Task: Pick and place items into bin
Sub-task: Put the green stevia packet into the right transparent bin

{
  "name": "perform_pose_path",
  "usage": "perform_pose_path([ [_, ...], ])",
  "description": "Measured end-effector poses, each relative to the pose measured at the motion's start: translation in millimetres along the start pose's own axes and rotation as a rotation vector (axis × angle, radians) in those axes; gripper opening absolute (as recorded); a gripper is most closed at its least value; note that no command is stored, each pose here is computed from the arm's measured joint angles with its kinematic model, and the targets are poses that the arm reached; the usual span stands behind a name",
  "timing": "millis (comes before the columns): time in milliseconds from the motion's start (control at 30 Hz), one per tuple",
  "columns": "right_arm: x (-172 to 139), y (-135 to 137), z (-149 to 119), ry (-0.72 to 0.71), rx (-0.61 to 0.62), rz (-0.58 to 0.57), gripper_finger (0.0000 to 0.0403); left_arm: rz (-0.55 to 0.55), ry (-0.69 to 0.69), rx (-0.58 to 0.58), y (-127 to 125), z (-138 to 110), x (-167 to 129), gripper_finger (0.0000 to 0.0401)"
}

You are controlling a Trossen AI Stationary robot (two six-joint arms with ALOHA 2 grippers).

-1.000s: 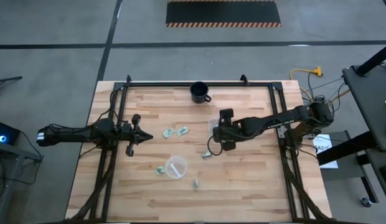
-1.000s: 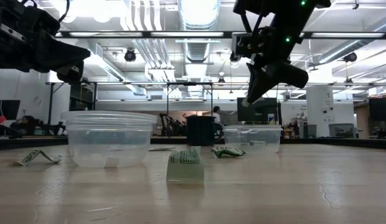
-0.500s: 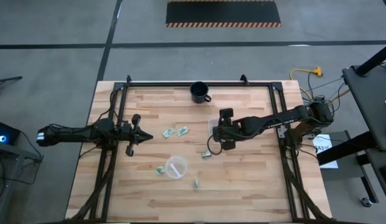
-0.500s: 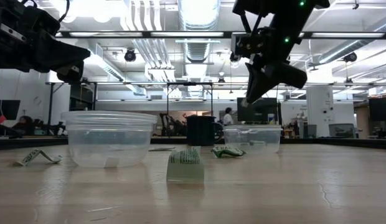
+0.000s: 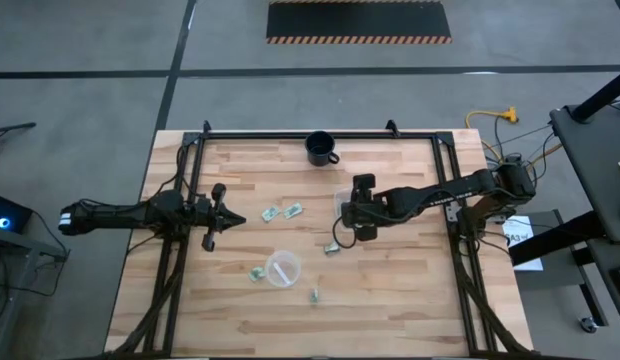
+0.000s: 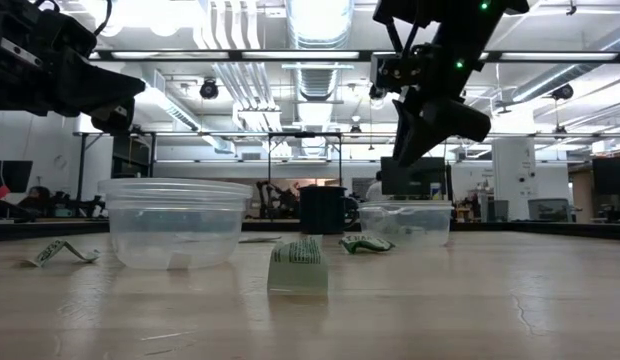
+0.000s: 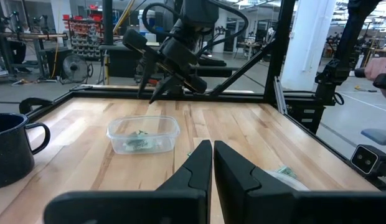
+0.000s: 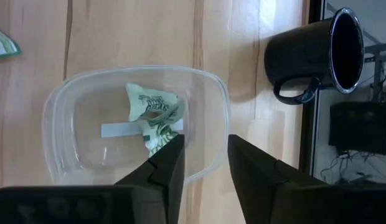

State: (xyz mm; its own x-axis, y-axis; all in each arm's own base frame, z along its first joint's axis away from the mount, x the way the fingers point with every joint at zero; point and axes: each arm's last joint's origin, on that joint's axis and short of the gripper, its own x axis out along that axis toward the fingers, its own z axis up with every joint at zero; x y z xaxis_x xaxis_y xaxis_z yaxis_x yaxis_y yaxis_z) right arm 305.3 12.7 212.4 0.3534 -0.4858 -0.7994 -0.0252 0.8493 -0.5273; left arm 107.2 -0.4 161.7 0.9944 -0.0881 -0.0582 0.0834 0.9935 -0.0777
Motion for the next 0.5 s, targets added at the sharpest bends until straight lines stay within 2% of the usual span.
perform_pose_path([
  [500,-0.1,0.0,2.0,-0.019,0.064,0.000,0.0177,0.000,0.000,0.000,0.0,0.0,0.0,0.0000],
])
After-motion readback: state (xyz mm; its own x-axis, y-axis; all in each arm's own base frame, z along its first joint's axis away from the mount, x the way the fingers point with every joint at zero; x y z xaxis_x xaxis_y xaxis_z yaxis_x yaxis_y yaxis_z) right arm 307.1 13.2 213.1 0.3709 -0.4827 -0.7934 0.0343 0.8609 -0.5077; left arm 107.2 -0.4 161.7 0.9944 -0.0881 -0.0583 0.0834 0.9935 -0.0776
